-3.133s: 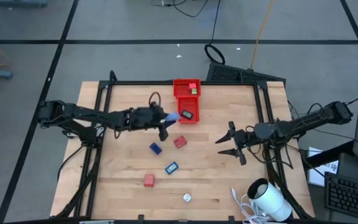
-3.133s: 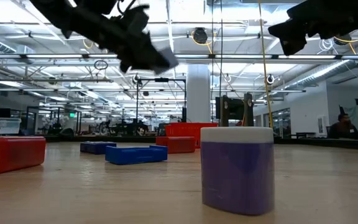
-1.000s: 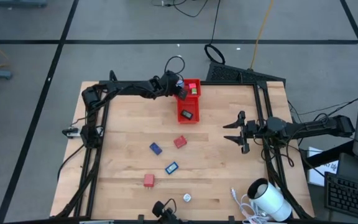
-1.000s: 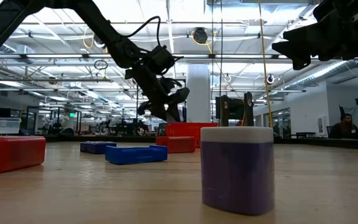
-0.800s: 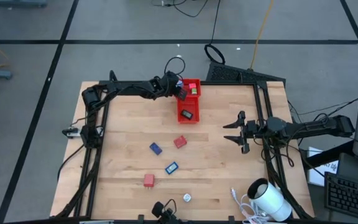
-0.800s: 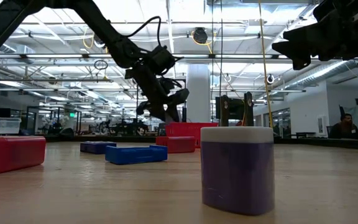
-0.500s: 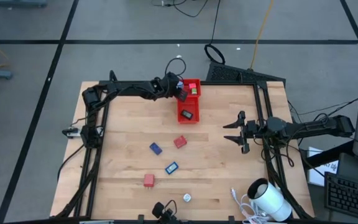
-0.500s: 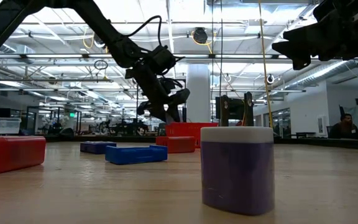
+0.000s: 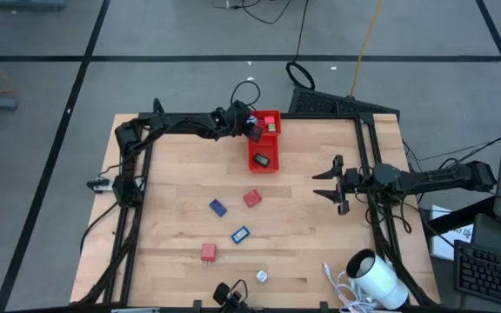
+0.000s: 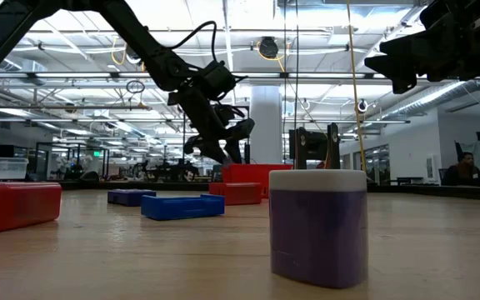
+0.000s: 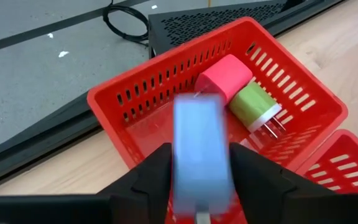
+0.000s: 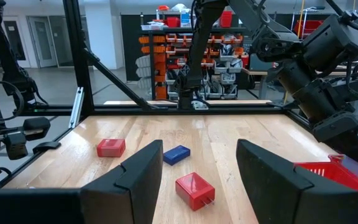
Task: Pick & Place Office items
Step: Put the blue charger adapter into the top red bin, then put the dark blue digital timer into the bottom red bin
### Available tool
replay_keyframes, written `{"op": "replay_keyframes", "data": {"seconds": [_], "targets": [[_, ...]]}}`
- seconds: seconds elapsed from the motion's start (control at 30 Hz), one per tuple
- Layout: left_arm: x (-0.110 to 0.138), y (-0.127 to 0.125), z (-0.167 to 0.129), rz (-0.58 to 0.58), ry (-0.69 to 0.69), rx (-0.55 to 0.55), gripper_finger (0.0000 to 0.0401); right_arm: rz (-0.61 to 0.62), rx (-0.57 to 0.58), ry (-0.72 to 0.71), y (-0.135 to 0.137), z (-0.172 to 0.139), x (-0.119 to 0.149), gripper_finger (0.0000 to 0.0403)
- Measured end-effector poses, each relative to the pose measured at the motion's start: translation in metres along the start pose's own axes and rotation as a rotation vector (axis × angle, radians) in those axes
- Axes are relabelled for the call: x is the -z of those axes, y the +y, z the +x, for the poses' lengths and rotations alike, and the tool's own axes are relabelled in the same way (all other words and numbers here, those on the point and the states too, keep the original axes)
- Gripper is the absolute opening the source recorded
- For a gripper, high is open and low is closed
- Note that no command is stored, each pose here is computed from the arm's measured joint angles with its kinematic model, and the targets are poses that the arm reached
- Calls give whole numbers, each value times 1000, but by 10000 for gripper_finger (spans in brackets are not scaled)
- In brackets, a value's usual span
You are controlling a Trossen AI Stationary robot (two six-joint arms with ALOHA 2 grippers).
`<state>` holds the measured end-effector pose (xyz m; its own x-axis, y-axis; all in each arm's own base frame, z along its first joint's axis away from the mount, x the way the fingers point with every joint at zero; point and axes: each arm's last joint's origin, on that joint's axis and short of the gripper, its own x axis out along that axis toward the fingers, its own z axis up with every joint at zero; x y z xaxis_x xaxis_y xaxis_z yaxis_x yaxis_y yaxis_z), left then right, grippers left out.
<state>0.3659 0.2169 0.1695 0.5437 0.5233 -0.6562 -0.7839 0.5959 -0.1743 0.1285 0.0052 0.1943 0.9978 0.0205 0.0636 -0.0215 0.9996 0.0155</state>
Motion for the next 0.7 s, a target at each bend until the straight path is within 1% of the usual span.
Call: {"op": "replay_keyframes", "data": {"seconds": [0.17,0.27,0.37,0.47,0.7], "targets": [[0,0,0,-3,0,3,207,0,0,0,0,0,0,196],[0,0,0,22,-1,3,235,0,0,0,0,0,0,196],[0,0,0,61,-3,3,254,0,0,0,0,0,0,196],[-4,-1,-5,92,-19,6,266,0,0,0,0,0,0,196],[-27,-5,-37,166,-108,34,271,0,0,0,0,0,0,196]]}}
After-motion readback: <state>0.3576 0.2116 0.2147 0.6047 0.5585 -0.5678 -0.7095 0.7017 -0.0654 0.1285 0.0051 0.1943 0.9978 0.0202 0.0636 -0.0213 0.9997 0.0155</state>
